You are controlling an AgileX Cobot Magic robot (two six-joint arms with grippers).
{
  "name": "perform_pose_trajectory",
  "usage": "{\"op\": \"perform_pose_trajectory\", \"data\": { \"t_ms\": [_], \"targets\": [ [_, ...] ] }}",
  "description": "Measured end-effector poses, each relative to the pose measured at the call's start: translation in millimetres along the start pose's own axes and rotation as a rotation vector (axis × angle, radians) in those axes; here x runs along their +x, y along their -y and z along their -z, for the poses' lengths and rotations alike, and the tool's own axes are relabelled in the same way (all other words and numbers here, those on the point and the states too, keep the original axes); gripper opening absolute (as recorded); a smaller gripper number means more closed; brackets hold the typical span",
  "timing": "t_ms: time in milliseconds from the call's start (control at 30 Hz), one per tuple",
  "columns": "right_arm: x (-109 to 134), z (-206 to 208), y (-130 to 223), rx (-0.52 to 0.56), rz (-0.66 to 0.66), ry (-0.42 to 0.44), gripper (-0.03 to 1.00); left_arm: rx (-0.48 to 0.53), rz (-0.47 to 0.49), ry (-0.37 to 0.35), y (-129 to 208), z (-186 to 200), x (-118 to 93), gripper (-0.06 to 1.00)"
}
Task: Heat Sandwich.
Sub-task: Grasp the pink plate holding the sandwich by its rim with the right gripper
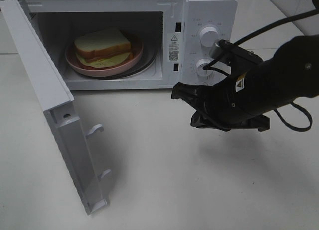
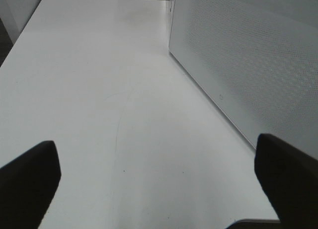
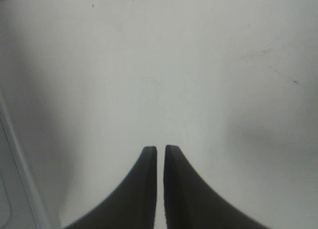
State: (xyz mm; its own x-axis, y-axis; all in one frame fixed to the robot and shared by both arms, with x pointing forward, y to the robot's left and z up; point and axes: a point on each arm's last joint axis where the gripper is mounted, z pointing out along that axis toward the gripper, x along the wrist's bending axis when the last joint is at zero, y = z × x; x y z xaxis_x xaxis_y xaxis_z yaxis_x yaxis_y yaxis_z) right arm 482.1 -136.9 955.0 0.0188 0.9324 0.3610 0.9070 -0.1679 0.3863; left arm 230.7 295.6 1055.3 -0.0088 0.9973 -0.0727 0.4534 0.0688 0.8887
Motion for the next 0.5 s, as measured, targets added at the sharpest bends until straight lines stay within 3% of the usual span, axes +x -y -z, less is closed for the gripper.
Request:
{"op": "perform_pose_trajectory", "data": {
  "t_ms": [133, 233, 300, 333, 433, 500],
  "targets": [
    [4.2, 4.8, -2.8, 0.061, 0.143, 0.026, 0.05, 0.0, 0.0, 0.0, 0.0, 0.0, 0.0, 0.99],
    [11.2, 13.5, -8.3, 0.139, 0.335, 0.043, 0.06, 0.0, 0.0, 0.0, 0.0, 0.0, 0.0, 0.99],
    [12.6, 15.4, -9.6, 0.153, 0.376, 0.044, 0.06, 0.0, 0.0, 0.0, 0.0, 0.0, 0.0, 0.99],
    [16.1, 20.0, -13.3, 0.178, 0.482, 0.043, 0.06, 0.0, 0.0, 0.0, 0.0, 0.0, 0.0, 0.99],
    [17.8, 24.1, -15.8, 0.208, 0.596, 0.05, 0.06, 0.0, 0.0, 0.0, 0.0, 0.0, 0.0, 0.99],
    [19.8, 30.1, -19.8, 0.245, 0.746, 0.059, 0.07, 0.0, 0.0, 0.0, 0.0, 0.0, 0.0, 0.99]
  ]
}}
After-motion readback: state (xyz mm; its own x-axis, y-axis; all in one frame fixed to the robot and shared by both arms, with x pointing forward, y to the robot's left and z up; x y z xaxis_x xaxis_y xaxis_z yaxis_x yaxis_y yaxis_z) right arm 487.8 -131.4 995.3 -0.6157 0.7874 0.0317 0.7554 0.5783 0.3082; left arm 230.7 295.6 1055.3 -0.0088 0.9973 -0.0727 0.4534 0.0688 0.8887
